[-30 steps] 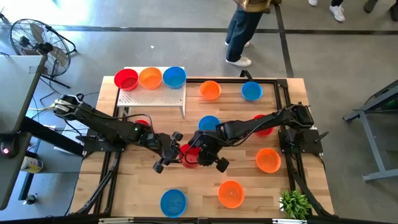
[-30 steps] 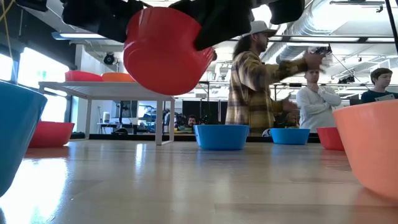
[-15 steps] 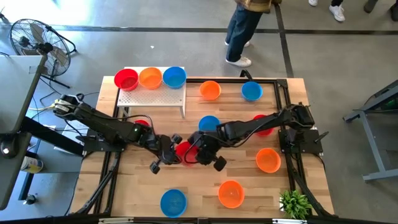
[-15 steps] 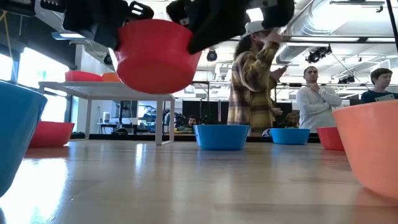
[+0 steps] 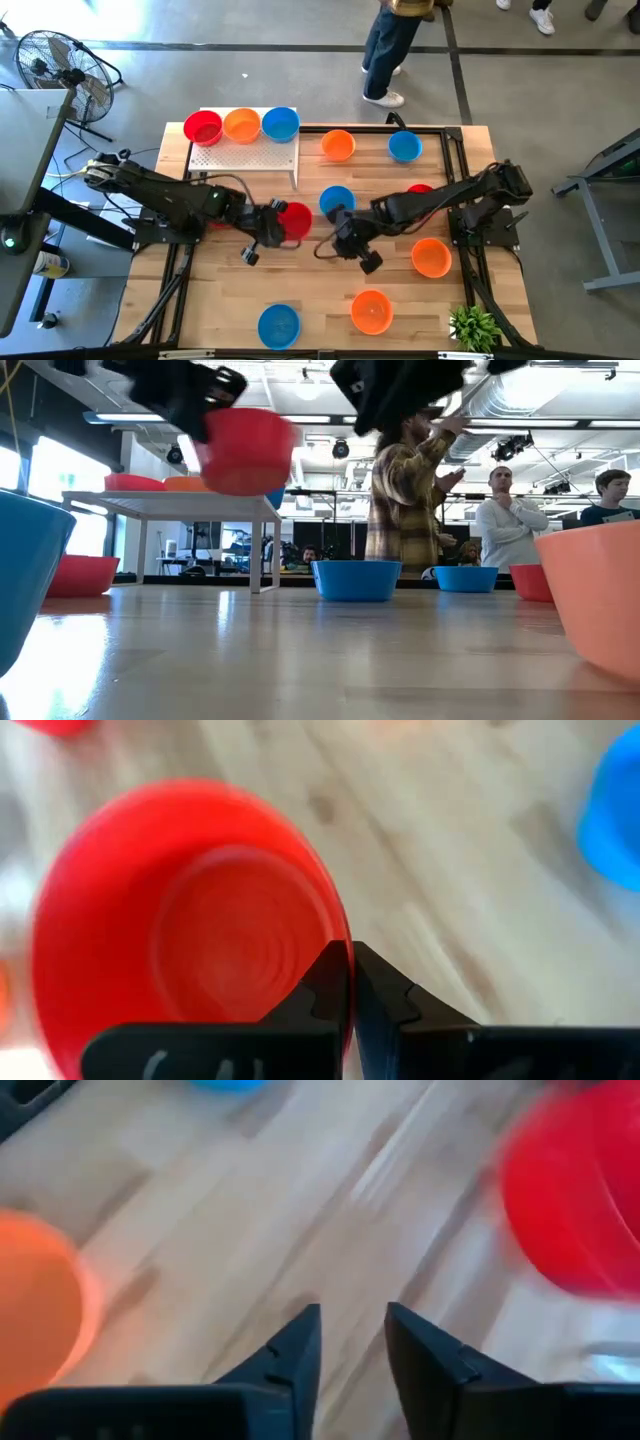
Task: Pick & Place Mini bowls
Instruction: Stack the red bowl on top of the other red bowl on the shelf
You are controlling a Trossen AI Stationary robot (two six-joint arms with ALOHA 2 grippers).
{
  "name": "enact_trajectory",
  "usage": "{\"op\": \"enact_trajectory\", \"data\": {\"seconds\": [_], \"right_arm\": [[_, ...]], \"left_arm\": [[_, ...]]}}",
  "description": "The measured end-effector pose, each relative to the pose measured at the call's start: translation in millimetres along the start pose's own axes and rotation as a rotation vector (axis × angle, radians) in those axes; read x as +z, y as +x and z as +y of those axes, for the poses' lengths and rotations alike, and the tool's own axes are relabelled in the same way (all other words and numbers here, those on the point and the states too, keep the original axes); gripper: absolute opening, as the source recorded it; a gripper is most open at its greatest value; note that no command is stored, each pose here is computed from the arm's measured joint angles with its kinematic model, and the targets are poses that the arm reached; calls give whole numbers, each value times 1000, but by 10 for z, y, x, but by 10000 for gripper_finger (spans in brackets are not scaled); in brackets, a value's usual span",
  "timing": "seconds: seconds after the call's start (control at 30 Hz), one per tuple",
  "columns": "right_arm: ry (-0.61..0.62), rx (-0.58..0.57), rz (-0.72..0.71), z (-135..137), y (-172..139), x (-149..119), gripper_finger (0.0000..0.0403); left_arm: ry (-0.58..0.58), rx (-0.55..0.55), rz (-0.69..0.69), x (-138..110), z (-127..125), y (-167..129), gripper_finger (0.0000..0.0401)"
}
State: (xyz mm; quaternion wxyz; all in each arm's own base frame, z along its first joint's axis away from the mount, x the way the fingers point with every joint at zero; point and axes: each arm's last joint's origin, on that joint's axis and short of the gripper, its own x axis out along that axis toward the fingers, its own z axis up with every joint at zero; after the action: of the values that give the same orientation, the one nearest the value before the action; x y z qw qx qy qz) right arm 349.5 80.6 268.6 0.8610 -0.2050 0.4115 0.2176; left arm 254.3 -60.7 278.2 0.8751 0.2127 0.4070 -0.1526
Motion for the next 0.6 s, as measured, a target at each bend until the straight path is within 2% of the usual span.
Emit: {"op": "enact_trajectory", "data": {"seconds": [0.17,0.23,0.3,0.37,0.5,0.6], "right_arm": [[62,-37,-106,66,-74,-164,21],[79,-78,-136,96,-82,-266,6],[116,-103,-149,150,-104,-390,11],[144,-132,-222,176,-168,-444,15],[183,-174,-274,239,-202,-622,4],[200,-191,-301,275,-231,-706,4]], "left_arm": [[-70,54,44,-75,173,-61,1],[-102,69,52,-122,234,-115,0],[-135,97,36,-147,311,-178,0],[-177,117,50,-205,351,-251,0],[-233,171,73,-206,442,-444,0],[-252,225,52,-93,504,-634,0]]}}
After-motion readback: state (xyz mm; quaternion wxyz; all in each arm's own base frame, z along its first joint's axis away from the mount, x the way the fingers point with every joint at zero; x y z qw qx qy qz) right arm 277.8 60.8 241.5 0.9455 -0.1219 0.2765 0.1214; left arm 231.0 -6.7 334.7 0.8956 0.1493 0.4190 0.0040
